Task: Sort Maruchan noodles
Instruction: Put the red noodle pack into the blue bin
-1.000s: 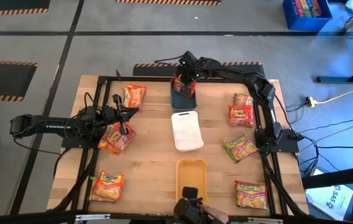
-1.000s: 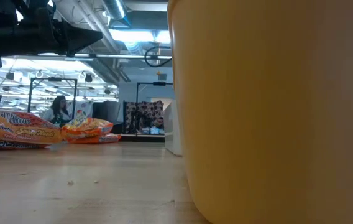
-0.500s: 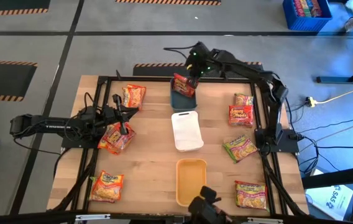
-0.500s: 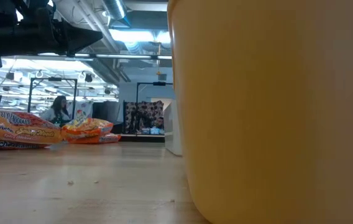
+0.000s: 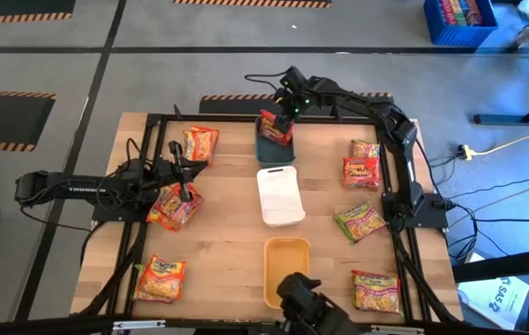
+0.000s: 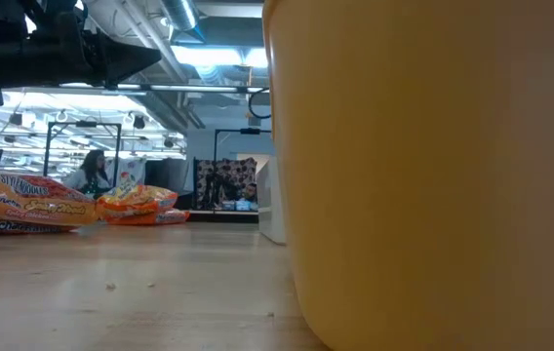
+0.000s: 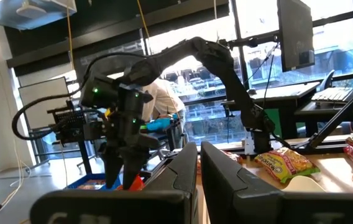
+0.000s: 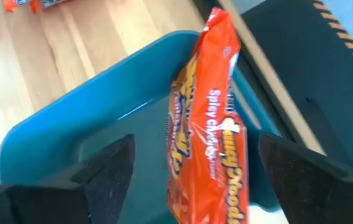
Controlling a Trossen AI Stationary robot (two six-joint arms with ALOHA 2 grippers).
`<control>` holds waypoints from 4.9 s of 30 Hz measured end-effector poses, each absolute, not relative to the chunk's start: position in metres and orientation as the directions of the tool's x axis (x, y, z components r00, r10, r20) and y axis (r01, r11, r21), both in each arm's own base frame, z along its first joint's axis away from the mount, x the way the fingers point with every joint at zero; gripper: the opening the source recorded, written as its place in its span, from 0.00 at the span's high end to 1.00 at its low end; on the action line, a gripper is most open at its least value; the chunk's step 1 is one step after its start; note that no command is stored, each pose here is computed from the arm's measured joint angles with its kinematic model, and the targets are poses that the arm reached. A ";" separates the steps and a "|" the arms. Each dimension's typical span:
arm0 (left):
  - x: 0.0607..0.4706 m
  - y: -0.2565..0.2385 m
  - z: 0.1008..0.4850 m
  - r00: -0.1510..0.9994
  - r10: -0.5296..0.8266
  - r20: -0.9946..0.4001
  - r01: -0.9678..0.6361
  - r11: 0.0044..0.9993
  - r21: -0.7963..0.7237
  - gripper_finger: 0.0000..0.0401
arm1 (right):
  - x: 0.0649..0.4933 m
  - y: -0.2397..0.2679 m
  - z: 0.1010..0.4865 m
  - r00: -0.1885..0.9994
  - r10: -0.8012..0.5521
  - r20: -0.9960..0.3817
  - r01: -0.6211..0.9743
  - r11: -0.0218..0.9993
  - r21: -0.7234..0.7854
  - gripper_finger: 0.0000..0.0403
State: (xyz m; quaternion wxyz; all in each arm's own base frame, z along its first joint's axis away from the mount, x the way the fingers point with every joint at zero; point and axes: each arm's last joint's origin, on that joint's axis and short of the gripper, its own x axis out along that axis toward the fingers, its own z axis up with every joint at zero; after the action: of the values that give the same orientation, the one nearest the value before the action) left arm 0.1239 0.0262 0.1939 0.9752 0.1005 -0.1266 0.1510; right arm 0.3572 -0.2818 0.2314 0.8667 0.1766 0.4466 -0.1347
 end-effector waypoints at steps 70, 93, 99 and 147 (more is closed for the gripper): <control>0.124 0.026 0.194 0.922 0.269 0.277 -0.320 0.934 0.159 0.96 | 0.391 -0.246 0.263 0.491 -0.198 -0.848 0.106 0.980 -0.168 0.91; 0.124 0.026 0.194 0.922 0.269 0.277 -0.322 0.931 0.170 0.96 | 0.404 -0.242 0.253 0.615 -0.090 -0.783 -0.179 0.952 -0.250 0.89; 0.124 0.026 0.194 0.922 0.269 0.277 -0.321 0.933 0.163 0.96 | 0.398 -0.243 0.235 0.508 -0.158 -0.847 -0.131 0.957 -0.257 0.89; 0.261 0.112 0.153 0.772 0.443 -0.456 -0.504 0.864 -0.013 0.96 | 0.325 -0.264 0.291 0.379 -0.410 -0.830 0.355 0.892 -0.278 0.89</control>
State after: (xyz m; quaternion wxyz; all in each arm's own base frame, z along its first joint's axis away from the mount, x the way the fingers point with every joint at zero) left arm 0.2607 0.1122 0.1528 0.9388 -0.0672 0.2246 0.2522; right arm 0.3252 -0.2638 0.2914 0.8299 -0.0267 0.5075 -0.2304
